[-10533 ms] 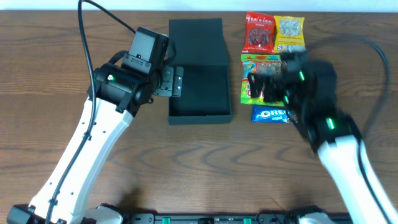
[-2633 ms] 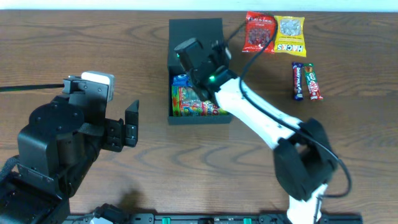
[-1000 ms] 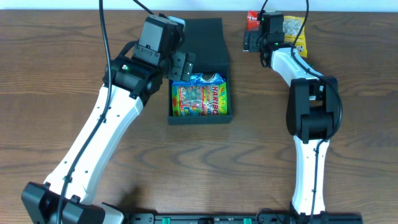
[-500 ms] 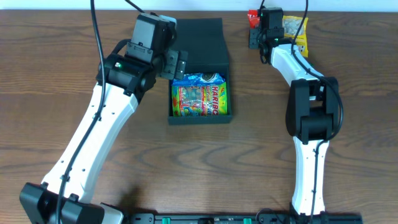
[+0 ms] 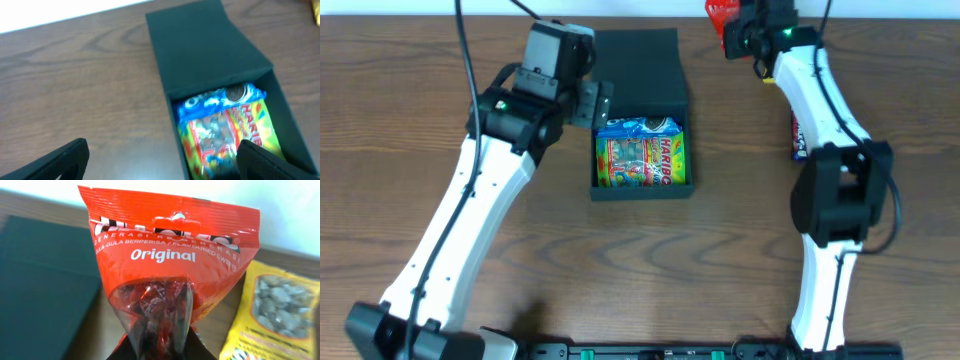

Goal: Pack container
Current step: 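Lower the red candy bag into the box and release it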

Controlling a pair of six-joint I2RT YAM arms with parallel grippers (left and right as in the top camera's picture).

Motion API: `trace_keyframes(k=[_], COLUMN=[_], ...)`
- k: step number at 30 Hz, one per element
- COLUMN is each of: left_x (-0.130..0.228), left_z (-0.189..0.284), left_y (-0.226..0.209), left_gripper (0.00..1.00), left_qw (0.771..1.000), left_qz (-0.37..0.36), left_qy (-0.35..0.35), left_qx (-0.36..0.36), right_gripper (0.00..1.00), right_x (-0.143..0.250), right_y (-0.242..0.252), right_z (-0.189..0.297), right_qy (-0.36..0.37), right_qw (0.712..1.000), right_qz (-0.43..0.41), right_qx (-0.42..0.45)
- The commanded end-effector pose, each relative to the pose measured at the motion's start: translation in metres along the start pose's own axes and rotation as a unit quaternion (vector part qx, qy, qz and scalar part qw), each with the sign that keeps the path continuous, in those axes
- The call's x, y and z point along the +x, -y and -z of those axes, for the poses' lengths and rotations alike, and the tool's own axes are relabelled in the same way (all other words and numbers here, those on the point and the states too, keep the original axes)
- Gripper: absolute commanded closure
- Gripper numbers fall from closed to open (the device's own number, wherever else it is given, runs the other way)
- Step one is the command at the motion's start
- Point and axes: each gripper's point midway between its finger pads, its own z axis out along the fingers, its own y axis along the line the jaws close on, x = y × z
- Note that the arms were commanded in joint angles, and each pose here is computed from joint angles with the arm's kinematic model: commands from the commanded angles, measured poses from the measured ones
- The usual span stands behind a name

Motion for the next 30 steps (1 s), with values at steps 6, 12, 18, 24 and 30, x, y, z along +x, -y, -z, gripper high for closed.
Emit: trace_keyframes(k=[6,12,18,24,30], left_x=[0.01,0.029,0.042,0.044,0.044], left_z=[0.096,0.15,0.179,0.188,0.188], left_y=[-0.022,-0.03,-0.034,-0.033,-0.032], left_gripper=[0.05,0.05,0.05,0.05,0.05], left_qw=[0.998,0.996,0.994,0.993,0.993], left_qz=[0.021,0.037,0.047,0.05,0.056], left_qy=[0.053,0.081,0.098,0.107,0.108], left_qx=[-0.014,-0.011,-0.008,0.0,0.003], right_gripper=[0.99,0.99,0.99,0.99,0.99], right_x=[-0.01,0.068,0.121,0.165,0.185], right_y=[-0.086,-0.152,-0.196,-0.243,-0.252], right_z=[0.108,0.13,0.134,0.117,0.097], right_qy=[-0.032,-0.193,-0.24,-0.234,-0.221], right_qw=[0.997,0.967,0.951,0.961,0.965], right_qz=[-0.014,-0.155,-0.192,-0.139,-0.138], right_qx=[-0.069,-0.054,0.028,0.04,0.039])
